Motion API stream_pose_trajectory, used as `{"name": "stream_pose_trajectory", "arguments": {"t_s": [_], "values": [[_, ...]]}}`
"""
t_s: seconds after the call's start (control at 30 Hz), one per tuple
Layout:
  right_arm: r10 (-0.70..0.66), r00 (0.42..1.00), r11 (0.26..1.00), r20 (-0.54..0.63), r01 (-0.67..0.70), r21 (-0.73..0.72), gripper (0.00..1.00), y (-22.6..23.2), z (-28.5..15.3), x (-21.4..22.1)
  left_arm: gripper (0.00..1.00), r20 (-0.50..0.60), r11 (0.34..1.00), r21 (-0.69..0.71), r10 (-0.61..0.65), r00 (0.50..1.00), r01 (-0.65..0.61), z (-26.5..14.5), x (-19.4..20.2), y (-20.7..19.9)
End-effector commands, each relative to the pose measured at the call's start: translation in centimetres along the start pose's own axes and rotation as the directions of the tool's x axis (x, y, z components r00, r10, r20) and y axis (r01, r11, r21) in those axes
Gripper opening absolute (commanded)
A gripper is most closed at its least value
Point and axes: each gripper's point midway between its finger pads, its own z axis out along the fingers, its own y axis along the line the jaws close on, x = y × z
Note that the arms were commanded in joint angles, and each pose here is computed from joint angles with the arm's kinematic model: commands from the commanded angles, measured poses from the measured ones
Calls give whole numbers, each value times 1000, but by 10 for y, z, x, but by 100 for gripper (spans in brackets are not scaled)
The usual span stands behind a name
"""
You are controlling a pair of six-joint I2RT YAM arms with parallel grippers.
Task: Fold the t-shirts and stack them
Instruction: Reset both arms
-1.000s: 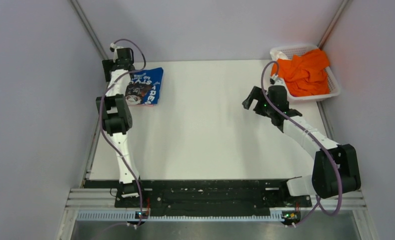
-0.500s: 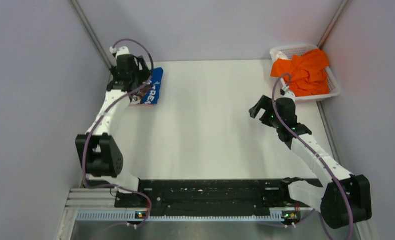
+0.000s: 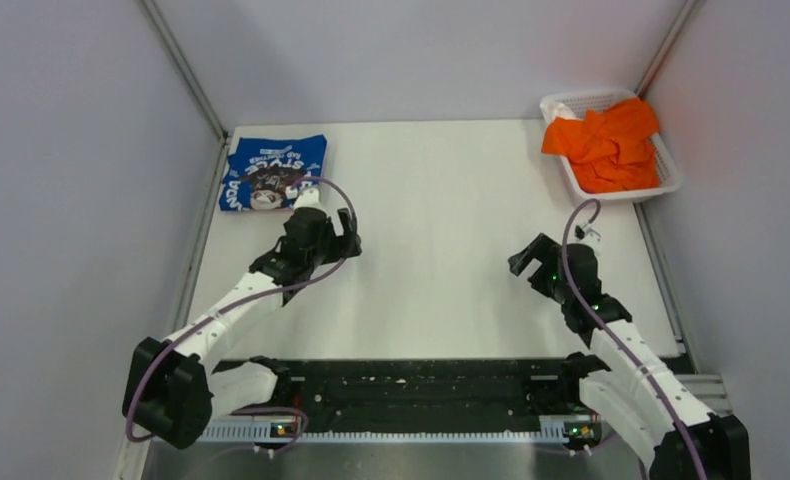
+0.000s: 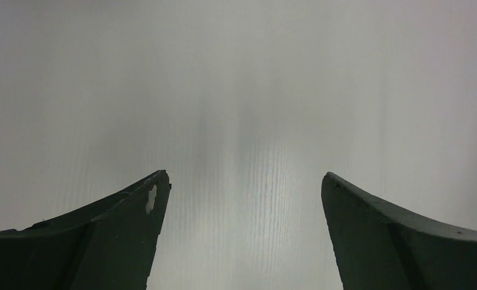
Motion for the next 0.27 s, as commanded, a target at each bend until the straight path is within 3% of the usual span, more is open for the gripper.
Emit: {"name": "stream_pose_trajectory", "arguments": {"t_s": [0.0,0.23], "values": [[60,995,998,74,-59,-15,99,-4,-6,-7,99,127,999,0,-39,991,39,-19,-27,2],[52,994,998,96,-47,-47,99,2,-10,-13,99,158,999,-30,-37,987,42,-29,-31,11]]}}
